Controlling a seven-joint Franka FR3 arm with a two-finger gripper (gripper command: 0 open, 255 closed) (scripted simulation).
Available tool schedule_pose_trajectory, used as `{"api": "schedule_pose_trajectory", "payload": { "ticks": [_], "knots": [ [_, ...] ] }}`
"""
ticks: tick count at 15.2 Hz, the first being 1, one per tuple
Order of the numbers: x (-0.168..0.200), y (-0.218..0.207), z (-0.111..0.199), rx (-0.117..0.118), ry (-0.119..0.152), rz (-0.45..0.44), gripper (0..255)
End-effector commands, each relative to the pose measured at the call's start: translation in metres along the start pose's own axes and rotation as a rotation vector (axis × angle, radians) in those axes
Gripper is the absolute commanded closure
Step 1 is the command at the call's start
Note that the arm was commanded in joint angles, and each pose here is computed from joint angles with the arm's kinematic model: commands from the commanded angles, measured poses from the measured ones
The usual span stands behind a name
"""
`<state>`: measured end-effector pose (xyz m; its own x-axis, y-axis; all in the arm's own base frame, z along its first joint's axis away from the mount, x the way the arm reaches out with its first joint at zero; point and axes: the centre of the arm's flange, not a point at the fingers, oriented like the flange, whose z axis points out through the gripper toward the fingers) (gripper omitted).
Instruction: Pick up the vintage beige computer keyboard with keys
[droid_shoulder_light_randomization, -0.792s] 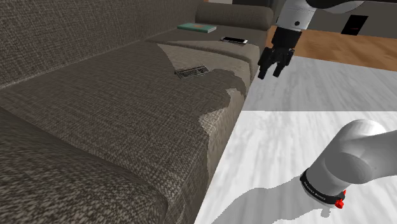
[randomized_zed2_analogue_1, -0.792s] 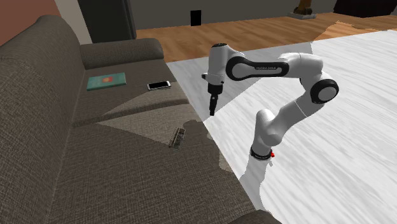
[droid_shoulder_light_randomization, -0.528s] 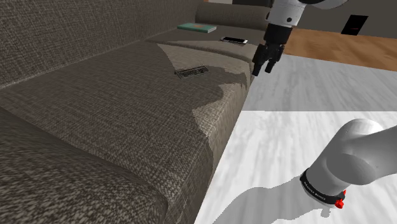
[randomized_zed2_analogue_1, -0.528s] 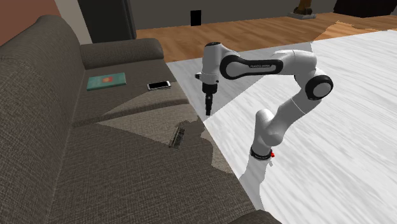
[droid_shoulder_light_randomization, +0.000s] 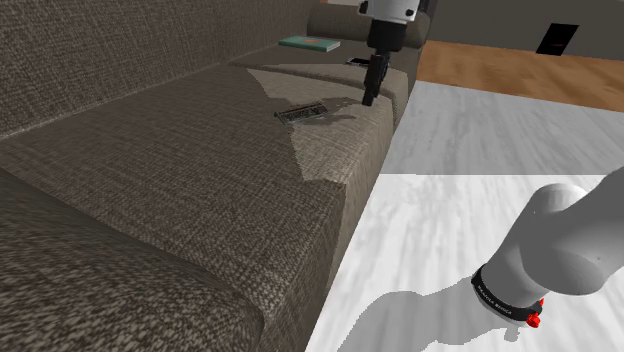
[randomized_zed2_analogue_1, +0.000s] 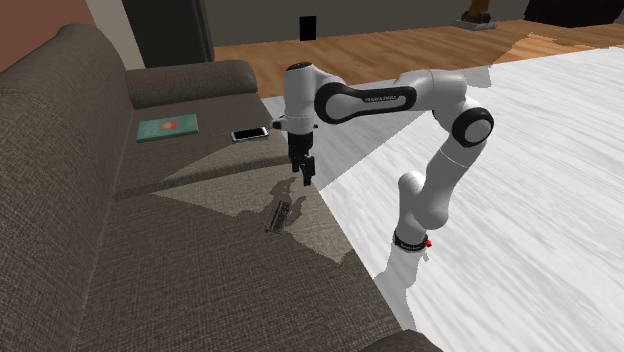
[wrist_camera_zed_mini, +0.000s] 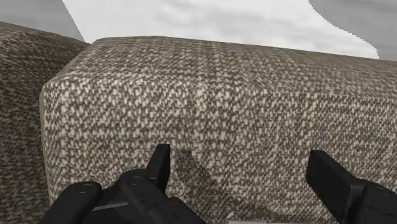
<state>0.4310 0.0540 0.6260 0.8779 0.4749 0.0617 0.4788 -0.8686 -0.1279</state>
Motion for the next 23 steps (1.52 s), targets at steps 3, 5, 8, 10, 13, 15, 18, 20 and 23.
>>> {"api": "schedule_pose_trajectory", "payload": {
  "ticks": [3,5,8,10,13,15,18,20,23],
  "knots": [
    [0.047,-0.024,-0.005,0.001,-0.019,-0.261,0],
    [0.069,-0.041,-0.008,0.002,-0.028,-0.387,0],
    [0.097,-0.072,-0.012,0.003,-0.041,-0.577,0],
    [0.112,-0.095,-0.015,0.003,-0.05,-0.704,0],
    [0.128,-0.128,-0.018,0.004,-0.062,-0.874,0],
    [0.127,-0.127,-0.008,0.004,-0.062,-0.874,0],
    [0.126,-0.125,0.008,0.004,-0.062,-0.874,0],
    [0.125,-0.123,0.018,0.004,-0.062,-0.874,0],
    [0.125,-0.123,0.022,0.004,-0.062,-0.874,255]
  ]
}}
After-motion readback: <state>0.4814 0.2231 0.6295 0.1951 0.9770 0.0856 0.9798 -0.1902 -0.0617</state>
